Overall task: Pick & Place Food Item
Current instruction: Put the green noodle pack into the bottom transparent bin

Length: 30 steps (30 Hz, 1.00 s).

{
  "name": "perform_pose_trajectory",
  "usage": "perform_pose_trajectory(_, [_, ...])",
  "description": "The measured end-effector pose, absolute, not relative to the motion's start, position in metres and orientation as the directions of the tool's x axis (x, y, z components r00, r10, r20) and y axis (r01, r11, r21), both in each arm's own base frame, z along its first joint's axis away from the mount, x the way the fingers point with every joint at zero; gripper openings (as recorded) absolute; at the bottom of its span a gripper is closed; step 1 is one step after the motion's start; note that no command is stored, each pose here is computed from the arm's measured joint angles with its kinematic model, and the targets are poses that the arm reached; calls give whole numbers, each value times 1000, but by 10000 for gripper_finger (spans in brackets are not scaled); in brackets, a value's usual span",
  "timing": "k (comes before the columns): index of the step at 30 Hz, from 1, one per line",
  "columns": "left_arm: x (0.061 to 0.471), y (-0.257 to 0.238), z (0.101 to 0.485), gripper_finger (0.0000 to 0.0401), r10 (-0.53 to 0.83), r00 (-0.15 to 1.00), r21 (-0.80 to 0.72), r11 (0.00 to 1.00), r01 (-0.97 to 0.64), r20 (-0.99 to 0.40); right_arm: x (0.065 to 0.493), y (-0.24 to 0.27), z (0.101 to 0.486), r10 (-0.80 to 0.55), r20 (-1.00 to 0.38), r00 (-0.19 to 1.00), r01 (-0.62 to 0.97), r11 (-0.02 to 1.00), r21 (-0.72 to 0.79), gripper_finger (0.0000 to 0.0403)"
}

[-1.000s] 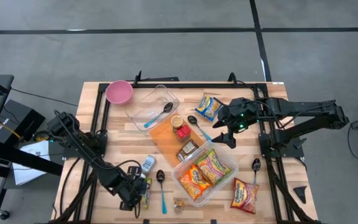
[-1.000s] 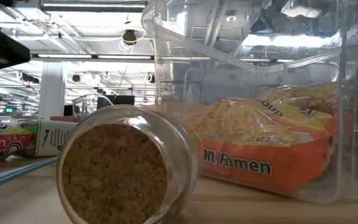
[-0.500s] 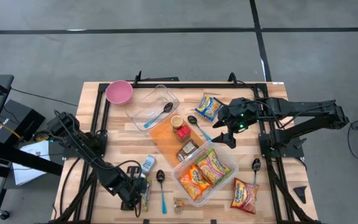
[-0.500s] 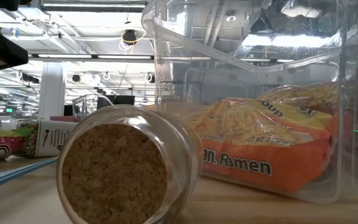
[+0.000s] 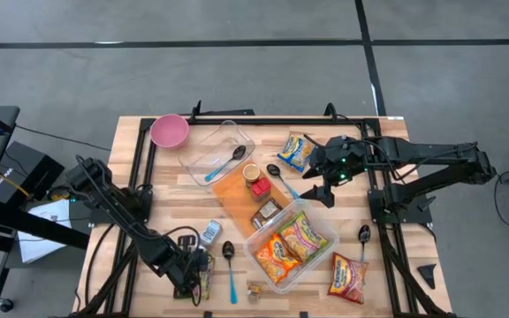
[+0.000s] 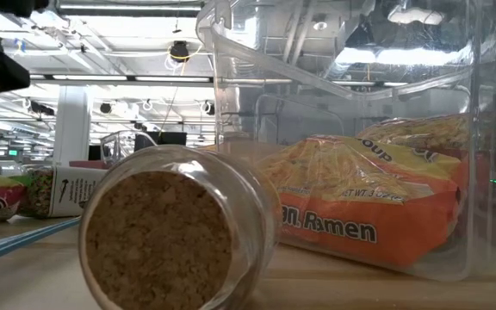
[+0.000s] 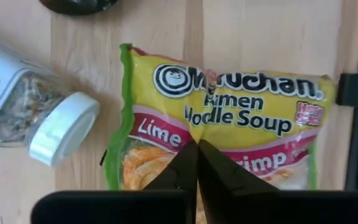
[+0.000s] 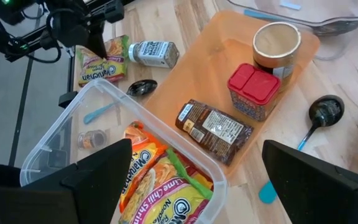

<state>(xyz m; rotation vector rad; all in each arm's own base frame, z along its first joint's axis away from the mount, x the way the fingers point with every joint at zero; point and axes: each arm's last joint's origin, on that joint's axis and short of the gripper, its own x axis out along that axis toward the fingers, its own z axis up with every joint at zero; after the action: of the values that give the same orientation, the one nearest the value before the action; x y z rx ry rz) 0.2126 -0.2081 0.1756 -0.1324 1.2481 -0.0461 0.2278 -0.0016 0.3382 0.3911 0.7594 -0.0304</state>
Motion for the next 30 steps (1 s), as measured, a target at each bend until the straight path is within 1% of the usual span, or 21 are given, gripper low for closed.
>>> perform_pose_trajectory(9, [210, -194, 210, 0, -183, 399, -281, 938, -203, -898, 228, -2, 338, 113, -676, 728, 160, 931, 327, 356])
perform_pose_trajectory(16, [210, -177, 234, 0, -226, 462, -397, 862, -315, -858, 228, -2, 338, 113, -676, 728, 156, 933, 324, 356])
perform_pose_trajectory(22, [217, -167, 246, 0, -246, 524, -460, 825, -329, -815, 228, -2, 338, 113, -676, 728, 142, 940, 310, 356])
perform_pose_trajectory(30, [222, -160, 272, 0, -325, 657, -606, 754, -254, -680, 228, -2, 338, 113, -676, 728, 140, 941, 308, 356])
